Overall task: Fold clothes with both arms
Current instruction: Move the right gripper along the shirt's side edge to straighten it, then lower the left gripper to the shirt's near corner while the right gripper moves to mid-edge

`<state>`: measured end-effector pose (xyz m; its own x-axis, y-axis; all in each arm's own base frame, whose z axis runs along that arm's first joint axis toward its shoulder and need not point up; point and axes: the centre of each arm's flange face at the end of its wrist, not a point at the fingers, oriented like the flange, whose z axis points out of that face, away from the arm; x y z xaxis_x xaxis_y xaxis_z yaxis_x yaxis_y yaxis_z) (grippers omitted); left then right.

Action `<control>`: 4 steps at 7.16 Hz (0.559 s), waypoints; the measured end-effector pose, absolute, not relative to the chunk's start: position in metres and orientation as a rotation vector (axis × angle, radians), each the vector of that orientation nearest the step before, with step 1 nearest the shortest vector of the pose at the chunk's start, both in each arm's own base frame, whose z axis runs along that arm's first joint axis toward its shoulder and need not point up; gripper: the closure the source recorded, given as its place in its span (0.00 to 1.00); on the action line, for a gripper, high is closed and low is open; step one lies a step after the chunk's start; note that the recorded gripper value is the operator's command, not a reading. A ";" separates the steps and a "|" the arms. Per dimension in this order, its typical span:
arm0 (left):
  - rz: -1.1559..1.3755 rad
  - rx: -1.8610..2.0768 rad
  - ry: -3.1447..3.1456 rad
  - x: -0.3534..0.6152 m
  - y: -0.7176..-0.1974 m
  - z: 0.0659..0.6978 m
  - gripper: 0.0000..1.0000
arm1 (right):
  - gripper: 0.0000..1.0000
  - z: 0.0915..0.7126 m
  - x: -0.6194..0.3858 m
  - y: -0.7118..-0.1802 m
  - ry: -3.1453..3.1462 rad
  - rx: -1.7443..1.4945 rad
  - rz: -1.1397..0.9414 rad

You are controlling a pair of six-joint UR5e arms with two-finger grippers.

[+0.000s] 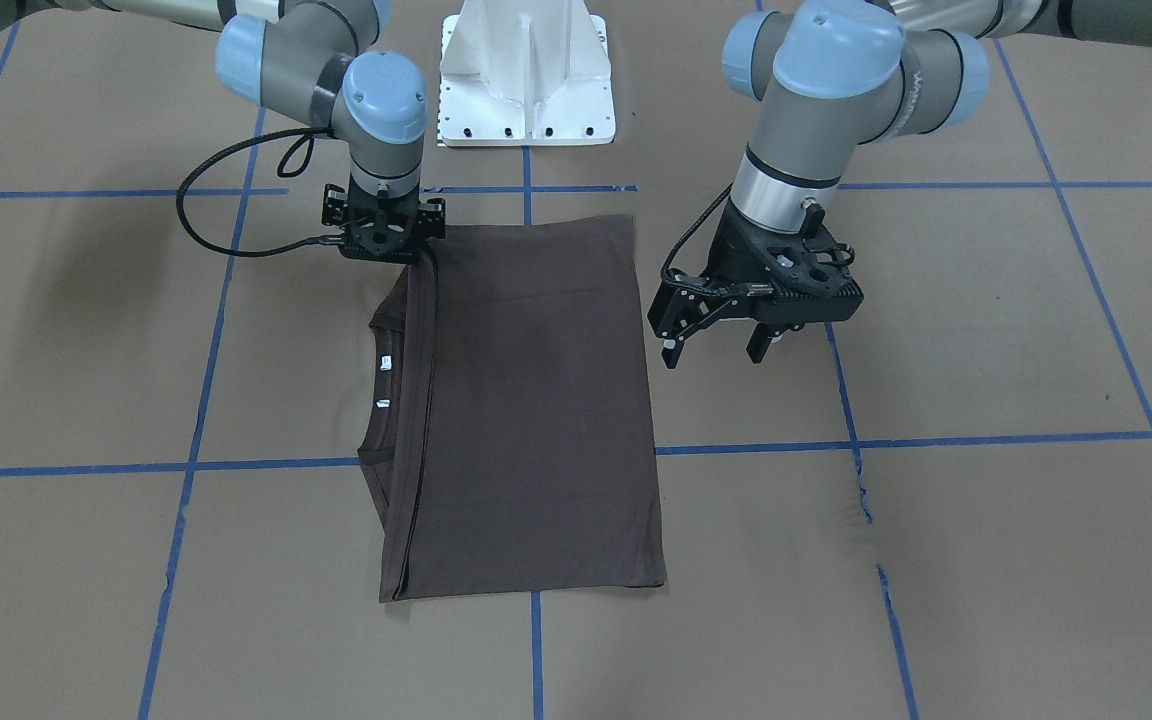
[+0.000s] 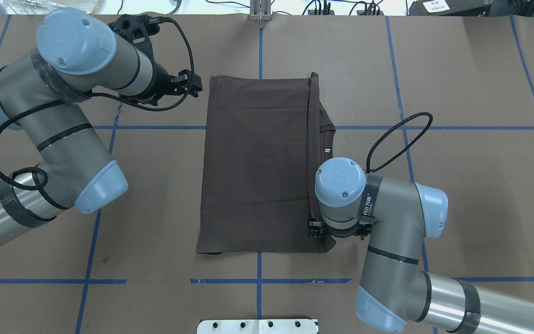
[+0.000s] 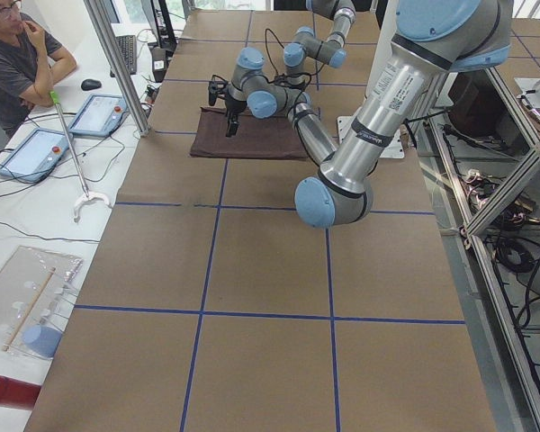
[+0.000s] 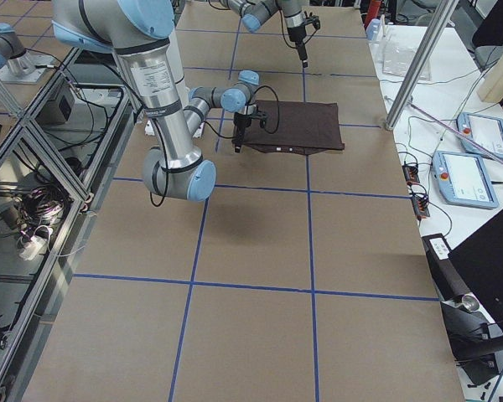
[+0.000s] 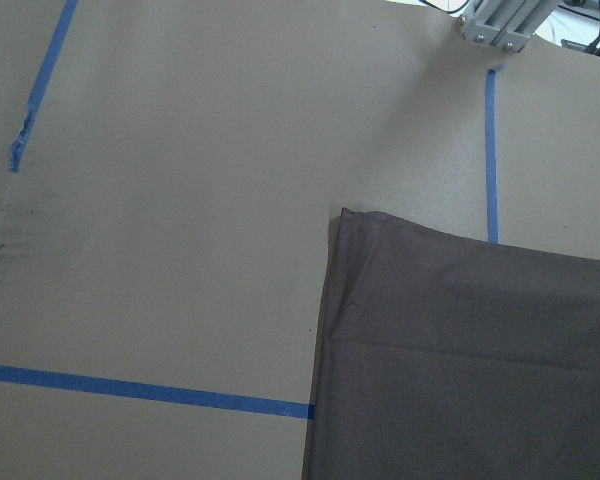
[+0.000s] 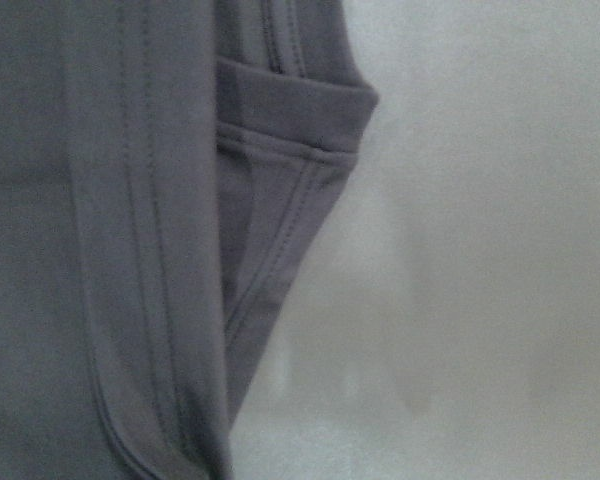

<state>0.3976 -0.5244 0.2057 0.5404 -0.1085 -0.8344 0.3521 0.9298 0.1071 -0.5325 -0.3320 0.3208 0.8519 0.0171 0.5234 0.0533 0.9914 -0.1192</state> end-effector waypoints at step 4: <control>-0.272 0.279 0.981 0.395 -0.520 0.198 0.00 | 0.00 0.343 -0.474 -0.335 -0.550 -0.095 -0.027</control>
